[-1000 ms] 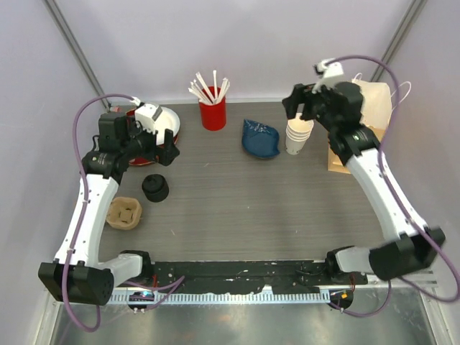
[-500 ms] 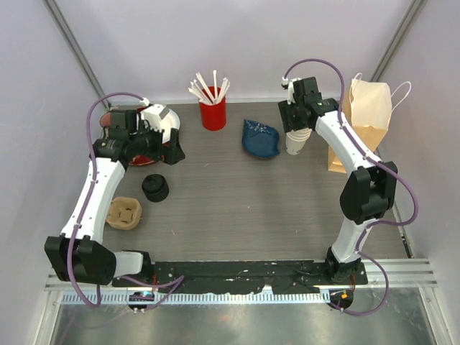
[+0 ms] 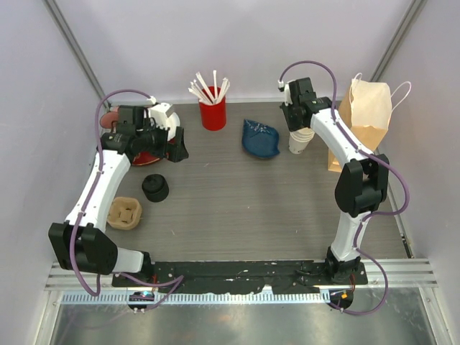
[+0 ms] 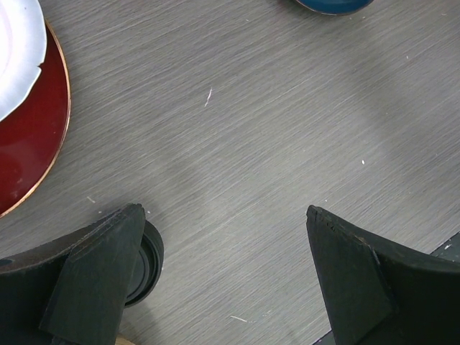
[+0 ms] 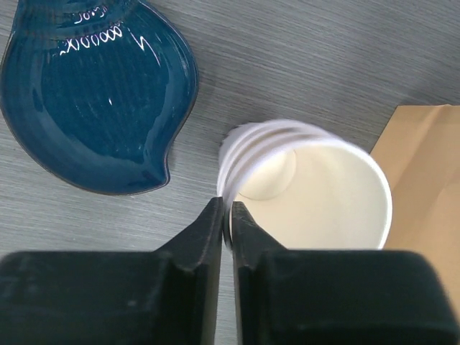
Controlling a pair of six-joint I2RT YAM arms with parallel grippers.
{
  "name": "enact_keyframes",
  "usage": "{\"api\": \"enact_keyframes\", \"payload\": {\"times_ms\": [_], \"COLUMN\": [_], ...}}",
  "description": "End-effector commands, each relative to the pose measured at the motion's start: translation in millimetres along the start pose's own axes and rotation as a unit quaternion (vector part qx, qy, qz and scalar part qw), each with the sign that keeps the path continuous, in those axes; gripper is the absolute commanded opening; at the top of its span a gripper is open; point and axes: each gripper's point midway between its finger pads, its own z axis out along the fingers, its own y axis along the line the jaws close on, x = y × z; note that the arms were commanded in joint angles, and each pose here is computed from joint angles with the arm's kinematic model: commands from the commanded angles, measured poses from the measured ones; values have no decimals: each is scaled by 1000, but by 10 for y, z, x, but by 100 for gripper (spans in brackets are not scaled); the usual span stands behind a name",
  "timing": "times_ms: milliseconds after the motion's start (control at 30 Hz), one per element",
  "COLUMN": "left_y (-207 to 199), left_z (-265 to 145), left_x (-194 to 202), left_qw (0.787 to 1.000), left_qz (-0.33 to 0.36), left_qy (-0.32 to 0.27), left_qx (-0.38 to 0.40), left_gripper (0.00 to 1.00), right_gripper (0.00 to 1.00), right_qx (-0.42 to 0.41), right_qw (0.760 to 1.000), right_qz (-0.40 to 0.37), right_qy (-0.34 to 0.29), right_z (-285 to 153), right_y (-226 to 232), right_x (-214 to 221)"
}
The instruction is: Pack the takeout coffee
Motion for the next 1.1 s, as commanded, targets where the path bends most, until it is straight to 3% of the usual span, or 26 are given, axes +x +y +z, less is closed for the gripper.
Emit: {"api": "enact_keyframes", "payload": {"times_ms": [0,200,733,933,1067], "left_y": [-26,-44,-130,-118,-49], "left_z": [-51,-44,-32,-61,-77], "left_x": [-200,-167,-144,-176,-208], "left_qw": [1000,999,999,999,999], "left_qz": [18,29,46,50,47], "left_qy": [-24,-15,-8,-8,-9], "left_qx": [-6,-4,6,1,-21], "left_gripper": [100,100,100,100,100], "right_gripper": [11,1,1,1,1], "right_qx": [5,1,27,57,13], "right_qw": [999,998,999,992,978], "right_qz": [-3,-4,-11,-53,-104], "right_qy": [-46,-57,-39,-99,-178], "right_z": [-162,-333,-806,-1415,-1932], "right_y": [-48,-57,-164,-196,214], "right_x": [-282,-337,-416,-798,-1074]}}
